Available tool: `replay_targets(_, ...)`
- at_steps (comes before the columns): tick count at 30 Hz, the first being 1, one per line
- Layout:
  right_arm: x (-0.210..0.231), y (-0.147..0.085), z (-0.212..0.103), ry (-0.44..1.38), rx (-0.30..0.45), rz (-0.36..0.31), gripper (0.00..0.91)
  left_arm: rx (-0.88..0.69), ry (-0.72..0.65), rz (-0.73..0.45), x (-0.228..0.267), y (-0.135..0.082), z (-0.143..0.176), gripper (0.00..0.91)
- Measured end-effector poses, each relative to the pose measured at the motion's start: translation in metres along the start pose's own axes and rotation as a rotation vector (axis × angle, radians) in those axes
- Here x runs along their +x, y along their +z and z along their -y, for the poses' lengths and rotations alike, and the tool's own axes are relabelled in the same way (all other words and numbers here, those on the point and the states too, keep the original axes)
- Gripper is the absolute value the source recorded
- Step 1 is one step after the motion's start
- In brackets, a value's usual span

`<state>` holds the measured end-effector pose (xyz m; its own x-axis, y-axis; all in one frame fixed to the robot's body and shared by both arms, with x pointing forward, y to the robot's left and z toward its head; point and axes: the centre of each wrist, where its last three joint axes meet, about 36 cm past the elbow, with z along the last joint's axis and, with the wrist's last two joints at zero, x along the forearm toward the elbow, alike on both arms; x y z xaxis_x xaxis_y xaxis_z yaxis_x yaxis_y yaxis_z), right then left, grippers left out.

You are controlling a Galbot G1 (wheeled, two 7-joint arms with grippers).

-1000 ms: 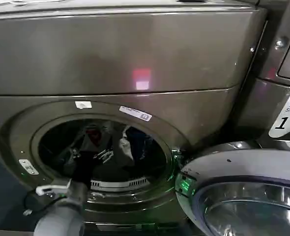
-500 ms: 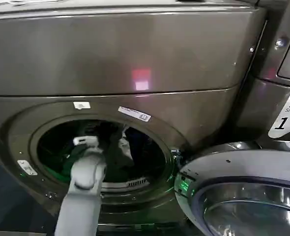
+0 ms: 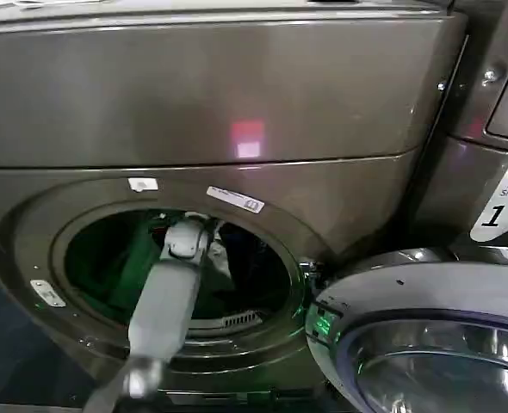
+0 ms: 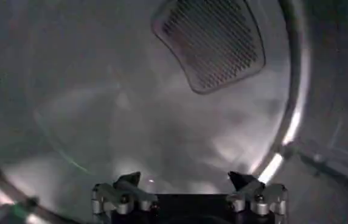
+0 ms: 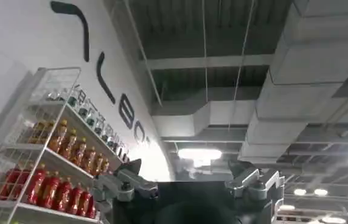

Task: Grasp the clothes from the dryer.

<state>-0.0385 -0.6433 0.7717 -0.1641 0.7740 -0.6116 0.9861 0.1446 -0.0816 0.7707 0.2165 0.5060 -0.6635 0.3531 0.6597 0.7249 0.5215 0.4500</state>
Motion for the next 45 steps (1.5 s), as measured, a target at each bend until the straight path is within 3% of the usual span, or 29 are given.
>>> replay_targets(9, 0.0, 0.0, 0.003, 0.004, 0.001, -0.001, 0.907, -0.316, 0.185, -0.245, 0.009, -0.006, -0.033, 0.907)
replay_targets(21, -0.001, 0.006, 0.002, 0.006, -0.009, -0.005, 0.907, -0.49, 0.32, -0.492, 0.019, 0.001, -0.052, 0.907)
replay_targets(40, 0.0, 0.006, 0.001, 0.005, -0.007, -0.001, 0.907, -0.477, 0.402, -0.579, 0.003, 0.028, -0.033, 0.907)
replay_targets(41, 0.0, 0.006, 0.002, 0.005, -0.006, -0.001, 0.907, -0.475, 0.403, -0.578, 0.002, 0.028, -0.032, 0.887)
replay_targets(44, 0.0, 0.006, 0.002, 0.006, -0.005, -0.002, 0.907, -0.471, 0.412, -0.58, 0.001, 0.028, -0.031, 0.216)
replay_targets(45, 0.0, 0.006, 0.003, 0.006, -0.004, -0.001, 0.907, -0.47, 0.414, -0.579, 0.0, 0.028, -0.03, 0.114)
